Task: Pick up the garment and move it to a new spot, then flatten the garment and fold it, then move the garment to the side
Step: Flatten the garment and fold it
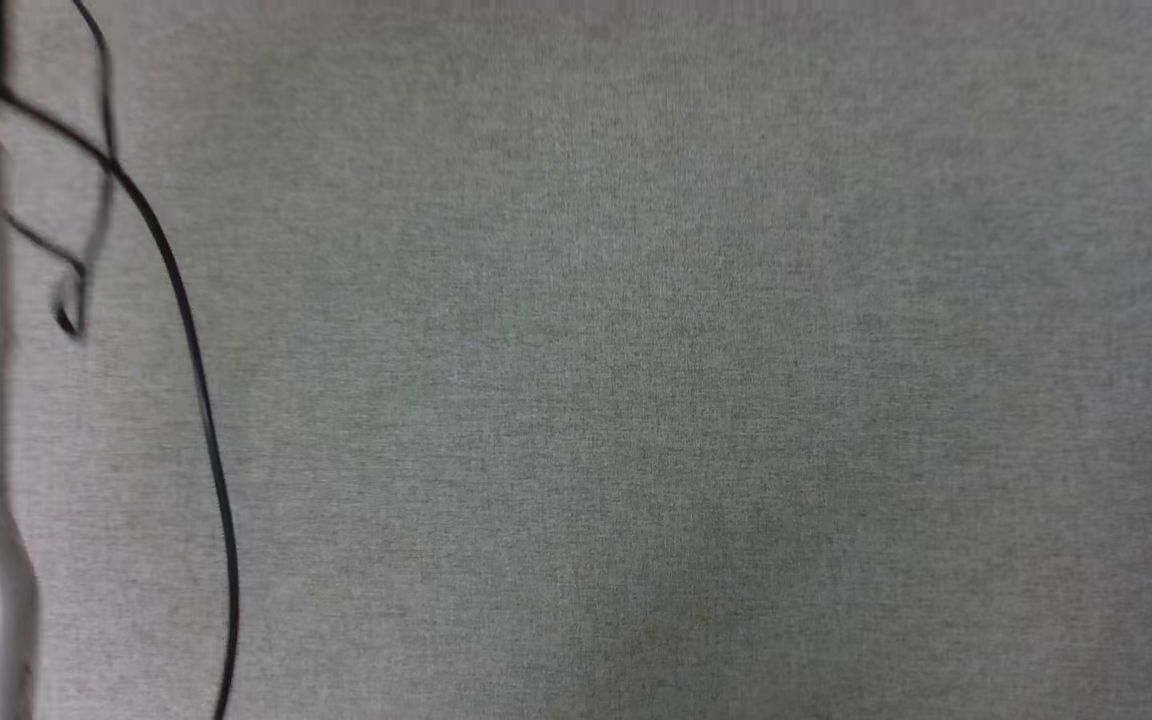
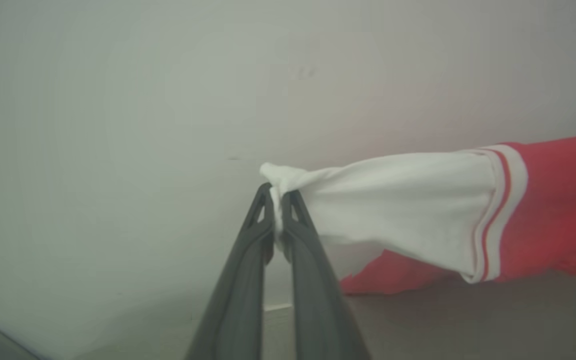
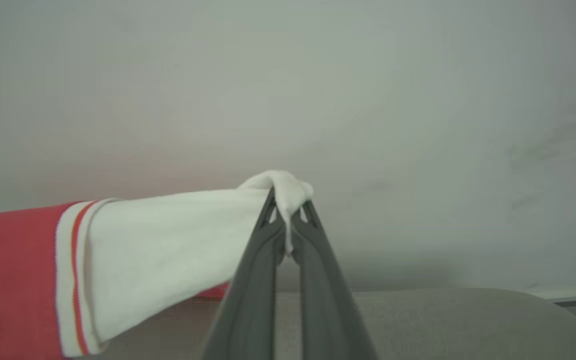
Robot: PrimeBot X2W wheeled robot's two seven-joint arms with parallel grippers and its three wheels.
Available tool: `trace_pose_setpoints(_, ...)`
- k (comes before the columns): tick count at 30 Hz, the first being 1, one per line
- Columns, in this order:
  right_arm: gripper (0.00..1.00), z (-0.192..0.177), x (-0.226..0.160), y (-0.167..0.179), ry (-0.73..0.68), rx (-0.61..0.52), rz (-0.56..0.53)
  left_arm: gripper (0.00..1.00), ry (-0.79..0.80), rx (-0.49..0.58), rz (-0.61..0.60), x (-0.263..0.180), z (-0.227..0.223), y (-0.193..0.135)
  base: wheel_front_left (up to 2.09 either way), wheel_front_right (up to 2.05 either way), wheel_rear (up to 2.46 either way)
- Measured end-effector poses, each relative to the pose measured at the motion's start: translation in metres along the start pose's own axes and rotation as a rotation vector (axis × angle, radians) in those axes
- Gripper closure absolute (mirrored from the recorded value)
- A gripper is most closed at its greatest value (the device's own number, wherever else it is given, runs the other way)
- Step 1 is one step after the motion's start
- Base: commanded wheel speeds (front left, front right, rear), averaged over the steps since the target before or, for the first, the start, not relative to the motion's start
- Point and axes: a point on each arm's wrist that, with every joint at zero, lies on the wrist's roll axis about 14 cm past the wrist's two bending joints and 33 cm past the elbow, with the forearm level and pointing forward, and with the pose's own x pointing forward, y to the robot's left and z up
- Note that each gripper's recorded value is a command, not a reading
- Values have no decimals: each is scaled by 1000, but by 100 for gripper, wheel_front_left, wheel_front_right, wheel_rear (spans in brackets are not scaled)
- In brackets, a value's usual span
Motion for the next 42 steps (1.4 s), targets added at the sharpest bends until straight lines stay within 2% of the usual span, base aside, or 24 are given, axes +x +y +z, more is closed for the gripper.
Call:
trace_pose_setpoints(6, 100, -48, -40, -10, 151, 16, -7, 100, 115, -59, 7, -50, -44, -4, 0, 0, 0)
trace_pose_setpoints(12, 100, -82, -97, -32, 294, 28, -31, 100, 199, -100, 24, -107, -63, -3, 0, 0, 0)
trace_pose_setpoints(28, 100, -139, -238, -56, 515, 137, -63, 100, 521, -168, 13, -267, -119, -23, 0, 0, 0)
trace_pose_setpoints(40, 100, -162, -307, -68, 630, 181, -81, 100, 615, -236, 18, -333, -131, -32, 0, 0, 0)
trace_pose_setpoints(42, 100, -172, -328, -73, 681, 191, -93, 100, 677, -263, -4, -355, -140, -43, 0, 0, 0)
